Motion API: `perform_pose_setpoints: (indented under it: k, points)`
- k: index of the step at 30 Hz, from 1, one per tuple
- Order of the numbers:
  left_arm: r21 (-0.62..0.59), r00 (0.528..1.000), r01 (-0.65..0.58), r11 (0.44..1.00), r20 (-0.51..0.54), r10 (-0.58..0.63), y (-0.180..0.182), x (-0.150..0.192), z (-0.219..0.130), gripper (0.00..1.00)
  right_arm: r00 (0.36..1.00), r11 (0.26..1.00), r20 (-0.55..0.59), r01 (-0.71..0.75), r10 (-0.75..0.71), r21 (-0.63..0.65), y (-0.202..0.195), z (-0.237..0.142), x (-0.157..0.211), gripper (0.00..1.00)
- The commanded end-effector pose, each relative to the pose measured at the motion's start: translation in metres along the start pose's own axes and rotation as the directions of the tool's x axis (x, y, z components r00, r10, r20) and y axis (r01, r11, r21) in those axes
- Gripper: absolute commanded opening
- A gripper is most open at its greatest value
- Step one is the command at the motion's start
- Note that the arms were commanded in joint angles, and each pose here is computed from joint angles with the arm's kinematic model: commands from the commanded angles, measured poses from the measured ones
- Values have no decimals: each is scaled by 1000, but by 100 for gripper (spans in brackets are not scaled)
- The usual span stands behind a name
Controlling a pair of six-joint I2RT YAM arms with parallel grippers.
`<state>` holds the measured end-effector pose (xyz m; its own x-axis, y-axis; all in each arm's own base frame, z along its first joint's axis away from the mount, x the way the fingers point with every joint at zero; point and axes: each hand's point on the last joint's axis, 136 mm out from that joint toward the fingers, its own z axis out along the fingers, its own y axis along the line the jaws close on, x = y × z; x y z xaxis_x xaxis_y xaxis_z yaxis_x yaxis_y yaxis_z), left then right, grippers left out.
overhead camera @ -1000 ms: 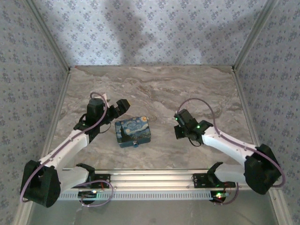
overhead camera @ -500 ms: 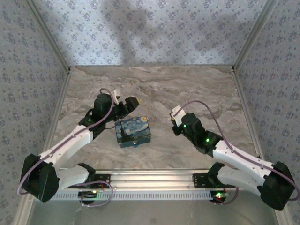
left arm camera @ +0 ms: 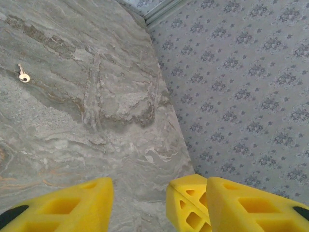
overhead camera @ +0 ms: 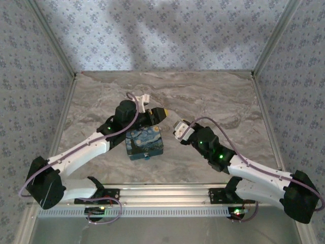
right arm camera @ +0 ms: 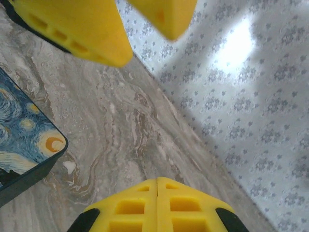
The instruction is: Unlock the padlock with the key
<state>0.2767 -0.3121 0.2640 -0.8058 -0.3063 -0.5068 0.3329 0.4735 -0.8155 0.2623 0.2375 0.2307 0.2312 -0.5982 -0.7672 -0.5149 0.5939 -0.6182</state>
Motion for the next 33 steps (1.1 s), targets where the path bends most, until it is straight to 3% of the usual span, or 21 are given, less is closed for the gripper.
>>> perform_pose_setpoints:
  k: [1, 5, 10, 15, 19, 20, 25, 27, 33]
  points:
    - [73, 999, -45, 996, 33, 43, -25, -9, 3, 50, 994, 998, 85, 68, -66, -17, 4, -8, -13, 0]
    - [90, 999, -39, 995, 17, 38, -28, -5, 6, 48, 987, 992, 121, 114, -107, -47, 9, -13, -14, 0]
    - [67, 999, -46, 997, 30, 45, -23, -6, 2, 48, 988, 996, 144, 64, -54, -67, 5, -18, -14, 0]
    - [-39, 993, -92, 995, 70, 94, -9, -11, -11, 48, 993, 997, 117, 29, -20, -73, 2, -18, -8, 0]
    - [-123, 989, -110, 986, 86, 121, 4, -14, -21, 49, 994, 991, 12, -106, 108, -80, -8, -10, 12, 0]
    - [-149, 988, -110, 983, 90, 124, 8, -15, -23, 51, 983, 981, -43, -181, 179, -74, -15, -5, 20, 7]
    - [-227, 984, -105, 968, 116, 134, 23, -20, -35, 54, 829, 850, -249, -525, 500, -41, -43, 23, 55, 26]
    - [-242, 983, -111, 964, 118, 143, 25, -21, -38, 55, 713, 762, -342, -647, 612, 14, -51, 37, 73, 33]
    - [-257, 982, -111, 960, 121, 146, 27, -21, -42, 55, 388, 486, -496, -870, 776, 80, -50, 82, 107, 35]
